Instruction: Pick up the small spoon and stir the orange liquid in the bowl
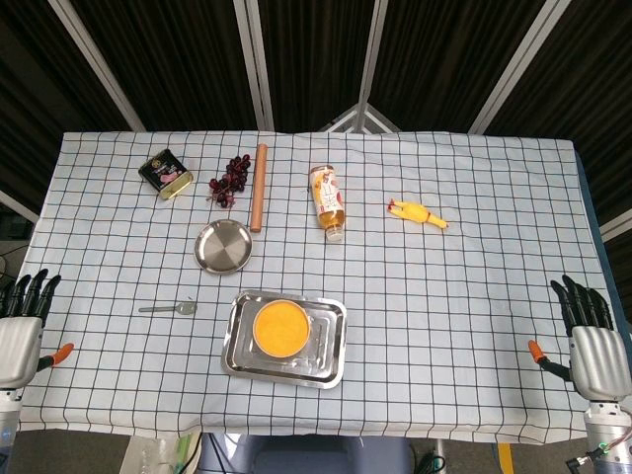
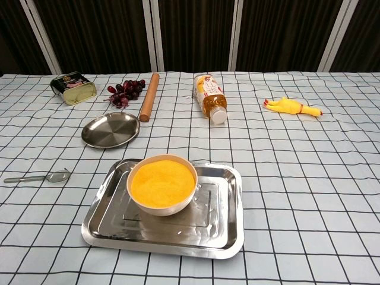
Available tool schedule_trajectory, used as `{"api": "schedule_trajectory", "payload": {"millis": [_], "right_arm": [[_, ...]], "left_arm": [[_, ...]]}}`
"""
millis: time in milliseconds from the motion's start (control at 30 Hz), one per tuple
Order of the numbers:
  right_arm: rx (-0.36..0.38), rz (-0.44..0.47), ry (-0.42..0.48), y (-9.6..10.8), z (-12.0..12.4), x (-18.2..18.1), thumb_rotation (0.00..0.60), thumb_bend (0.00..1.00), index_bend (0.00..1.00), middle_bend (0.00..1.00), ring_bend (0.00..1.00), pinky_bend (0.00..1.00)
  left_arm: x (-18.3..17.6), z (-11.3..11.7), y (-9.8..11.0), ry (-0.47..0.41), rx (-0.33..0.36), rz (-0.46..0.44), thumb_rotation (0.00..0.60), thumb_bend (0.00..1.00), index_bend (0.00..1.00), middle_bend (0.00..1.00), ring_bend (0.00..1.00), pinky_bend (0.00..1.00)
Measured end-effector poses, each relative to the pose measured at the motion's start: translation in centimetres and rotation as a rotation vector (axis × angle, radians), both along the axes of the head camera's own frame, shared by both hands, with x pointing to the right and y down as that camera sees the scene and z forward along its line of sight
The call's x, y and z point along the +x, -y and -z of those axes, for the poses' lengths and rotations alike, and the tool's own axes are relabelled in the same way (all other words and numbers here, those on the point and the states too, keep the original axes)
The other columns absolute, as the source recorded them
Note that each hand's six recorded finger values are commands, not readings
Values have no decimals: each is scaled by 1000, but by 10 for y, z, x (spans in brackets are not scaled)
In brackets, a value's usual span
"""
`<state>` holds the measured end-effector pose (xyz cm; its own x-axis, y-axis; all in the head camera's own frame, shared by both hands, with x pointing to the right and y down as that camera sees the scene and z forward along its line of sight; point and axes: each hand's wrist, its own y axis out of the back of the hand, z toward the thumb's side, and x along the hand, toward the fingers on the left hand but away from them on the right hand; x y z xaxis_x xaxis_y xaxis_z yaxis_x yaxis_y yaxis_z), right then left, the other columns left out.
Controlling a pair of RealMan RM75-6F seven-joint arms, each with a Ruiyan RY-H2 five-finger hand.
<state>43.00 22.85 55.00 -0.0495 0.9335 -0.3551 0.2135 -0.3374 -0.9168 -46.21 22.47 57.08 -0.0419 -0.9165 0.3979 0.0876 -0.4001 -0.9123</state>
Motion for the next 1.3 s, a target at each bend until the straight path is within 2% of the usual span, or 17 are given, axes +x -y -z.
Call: {"api": "schedule_trajectory", "payload": {"millis": [400,467,567,700,767,833,933,1133,1300], "right_arm": [[-4,14,25,-2,-1,-4,600,323,0,0,0,0],[-11,15,27,-3,-2,-5,600,322,0,0,0,0],[-18,17,32,-3,-3,-6,600,323,0,0,0,0],[-31,21,36,-4,-4,-7,600,322,0,0,0,0],[-37,21,39,-4,-5,-7,600,322,0,0,0,0],[-39,19,44,-4,-4,-7,600,322,0,0,0,0],[-37,17,51,-3,-3,-7,600,322,0,0,0,0],[-43,15,56,-4,-4,-6,600,322,0,0,0,0],[-44,7,65,-5,-3,-6,600,322,0,0,0,0]], "left_arm": [[3,-4,1,2,-27,-2,600,21,5,0,0,66],[4,-6,2,1,-34,-1,600,68,57,0,2,138],[7,-12,7,-2,-59,5,600,138,164,50,68,266],[14,-21,19,13,-82,1,600,153,204,256,246,409],[18,-26,25,29,-91,-6,600,157,224,394,379,520],[23,-32,33,50,-105,-14,600,165,299,590,566,676],[32,-44,44,74,-129,-19,600,175,377,754,725,813],[54,-69,56,103,-193,-26,600,278,459,946,890,948],[73,-87,58,117,-236,-34,600,349,483,986,923,972]]}}
